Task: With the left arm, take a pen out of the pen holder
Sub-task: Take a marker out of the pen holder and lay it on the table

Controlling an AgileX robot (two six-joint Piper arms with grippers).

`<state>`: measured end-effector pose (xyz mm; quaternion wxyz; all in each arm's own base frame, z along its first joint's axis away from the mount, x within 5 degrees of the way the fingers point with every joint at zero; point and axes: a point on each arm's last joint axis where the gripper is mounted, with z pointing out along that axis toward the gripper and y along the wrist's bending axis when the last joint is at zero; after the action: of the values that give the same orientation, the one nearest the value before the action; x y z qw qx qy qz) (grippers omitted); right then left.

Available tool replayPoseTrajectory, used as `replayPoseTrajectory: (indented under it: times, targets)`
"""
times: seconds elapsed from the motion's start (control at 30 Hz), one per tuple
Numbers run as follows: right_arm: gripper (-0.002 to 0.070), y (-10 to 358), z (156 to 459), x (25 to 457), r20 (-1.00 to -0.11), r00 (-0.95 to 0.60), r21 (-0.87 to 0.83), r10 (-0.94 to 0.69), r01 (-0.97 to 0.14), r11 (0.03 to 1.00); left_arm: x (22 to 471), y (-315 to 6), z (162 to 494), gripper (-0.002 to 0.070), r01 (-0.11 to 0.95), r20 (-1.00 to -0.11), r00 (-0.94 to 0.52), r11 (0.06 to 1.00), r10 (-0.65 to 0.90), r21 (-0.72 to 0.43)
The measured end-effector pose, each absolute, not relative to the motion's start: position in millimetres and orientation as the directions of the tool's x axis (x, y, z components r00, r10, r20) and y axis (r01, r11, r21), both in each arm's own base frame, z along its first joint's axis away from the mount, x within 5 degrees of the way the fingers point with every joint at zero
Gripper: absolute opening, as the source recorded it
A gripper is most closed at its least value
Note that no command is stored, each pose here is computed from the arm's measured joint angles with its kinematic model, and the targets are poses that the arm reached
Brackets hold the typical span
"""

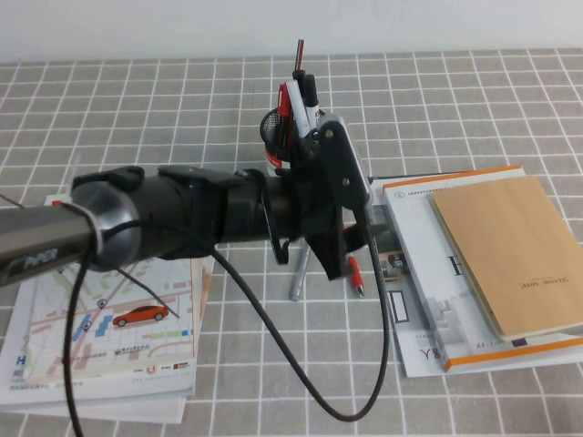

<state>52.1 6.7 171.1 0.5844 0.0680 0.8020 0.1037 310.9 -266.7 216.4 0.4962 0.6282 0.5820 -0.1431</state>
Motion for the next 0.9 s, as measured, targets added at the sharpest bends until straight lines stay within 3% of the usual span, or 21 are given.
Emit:
replayPoseTrajectory:
  times: [0.13,0.23,0.3,0.37,0.43,0.57,0.7,0.9]
  targets:
    - [-0.0013,7,171,52,-0.923,-0.308,0.246,0.230,-0.012,0.969,307,-260,244,0.0430,0.852,-0.778,0.264,0.240,0.570,0.465]
    - [-0.0013,7,171,52,-0.923,-0.308,0.246,0.230,-0.012,0.969,301,-251,277,0.0401,0.832,-0.825,0.212,0.347,0.524,0.433]
    - [-0.0013,7,171,52,-0.923,-0.308,0.246,0.230,-0.012,0.969,295,-242,300,0.0321,0.811,-0.866,0.157,0.438,0.475,0.388]
    - [-0.0013,7,171,52,-0.923,-0.308,0.246,0.230,-0.012,0.969,286,-231,329,0.0170,0.781,-0.913,0.103,0.537,0.396,0.321]
    - [-0.0013,7,171,52,-0.923,-0.308,0.246,0.230,-0.012,0.969,273,-219,355,0.0073,0.757,-0.949,0.068,0.604,0.307,0.249]
    - [-0.0013,7,171,52,-0.923,-0.308,0.246,0.230,-0.012,0.969,237,-192,390,0.0015,0.734,-0.974,0.098,0.646,0.204,0.210]
    - [-0.0013,7,171,52,-0.923,-0.308,0.246,0.230,-0.012,0.969,201,-159,386,0.0004,0.685,-0.972,0.098,0.694,0.214,0.222]
    - [-0.0013,7,171,52,-0.923,-0.308,0.246,0.230,-0.012,0.969,152,-115,341,0.0003,0.637,-0.971,0.033,0.744,0.237,0.204]
